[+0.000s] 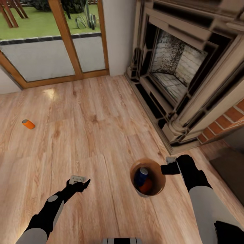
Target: Put the three can of soda from the living room inside the tash can in the kitchen.
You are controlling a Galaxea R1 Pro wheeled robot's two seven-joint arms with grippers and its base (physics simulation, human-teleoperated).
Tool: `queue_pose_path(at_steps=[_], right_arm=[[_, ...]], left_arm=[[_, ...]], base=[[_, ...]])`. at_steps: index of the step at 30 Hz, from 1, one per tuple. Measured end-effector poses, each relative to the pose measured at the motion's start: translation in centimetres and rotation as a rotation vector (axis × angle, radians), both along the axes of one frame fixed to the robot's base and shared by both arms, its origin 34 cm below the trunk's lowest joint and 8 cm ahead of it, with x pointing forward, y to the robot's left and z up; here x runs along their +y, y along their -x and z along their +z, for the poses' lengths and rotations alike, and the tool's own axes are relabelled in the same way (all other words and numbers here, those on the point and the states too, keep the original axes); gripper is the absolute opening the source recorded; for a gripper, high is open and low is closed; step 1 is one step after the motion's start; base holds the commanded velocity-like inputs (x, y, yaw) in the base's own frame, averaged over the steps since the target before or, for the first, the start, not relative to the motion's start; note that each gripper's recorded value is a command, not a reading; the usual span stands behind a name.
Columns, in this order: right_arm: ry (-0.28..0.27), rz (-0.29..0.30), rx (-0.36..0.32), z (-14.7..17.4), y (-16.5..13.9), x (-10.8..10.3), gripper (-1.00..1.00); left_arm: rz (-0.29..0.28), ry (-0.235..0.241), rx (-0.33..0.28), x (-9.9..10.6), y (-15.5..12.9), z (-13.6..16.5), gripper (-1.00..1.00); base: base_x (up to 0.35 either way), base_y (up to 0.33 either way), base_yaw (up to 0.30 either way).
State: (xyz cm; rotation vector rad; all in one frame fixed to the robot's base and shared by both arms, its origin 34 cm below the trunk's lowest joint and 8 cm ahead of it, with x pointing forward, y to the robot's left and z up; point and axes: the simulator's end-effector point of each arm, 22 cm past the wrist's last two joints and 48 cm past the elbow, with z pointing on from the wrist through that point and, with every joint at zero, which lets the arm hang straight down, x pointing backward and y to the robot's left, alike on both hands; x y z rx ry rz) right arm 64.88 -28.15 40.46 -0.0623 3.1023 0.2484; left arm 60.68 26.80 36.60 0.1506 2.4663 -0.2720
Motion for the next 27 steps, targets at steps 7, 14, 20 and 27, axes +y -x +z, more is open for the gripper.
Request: queue_pose_path(at_steps=[7, 14, 20, 27], right_arm=[[-0.006, -0.003, -0.003, 0.23, -0.11, 0.12, -1.00], [0.003, 0.005, -0.005, 0.26, -0.15, 0.04, -1.00], [-0.005, 0.001, -0.009, 0.51, -0.29, 0.28, -1.00], [-0.005, 0.002, -0.015, 0.82, -0.48, 0.29, -1.00]], left_arm=[[0.000, 0.000, -0.004, 0.01, -0.14, 0.18, 1.00], [0.000, 0.000, -0.005, 0.01, -0.19, 0.25, 1.00], [0.000, -0.001, -0.010, 0.02, -0.35, 0.47, 1.00], [0.001, -0.001, -0.015, 0.02, -0.53, 0.73, 1.00]], base=[[0.320, 0.109, 0.127], [0.315, 0.124, 0.077], [0.313, 0.127, 0.194], [0.313, 0.127, 0.214]])
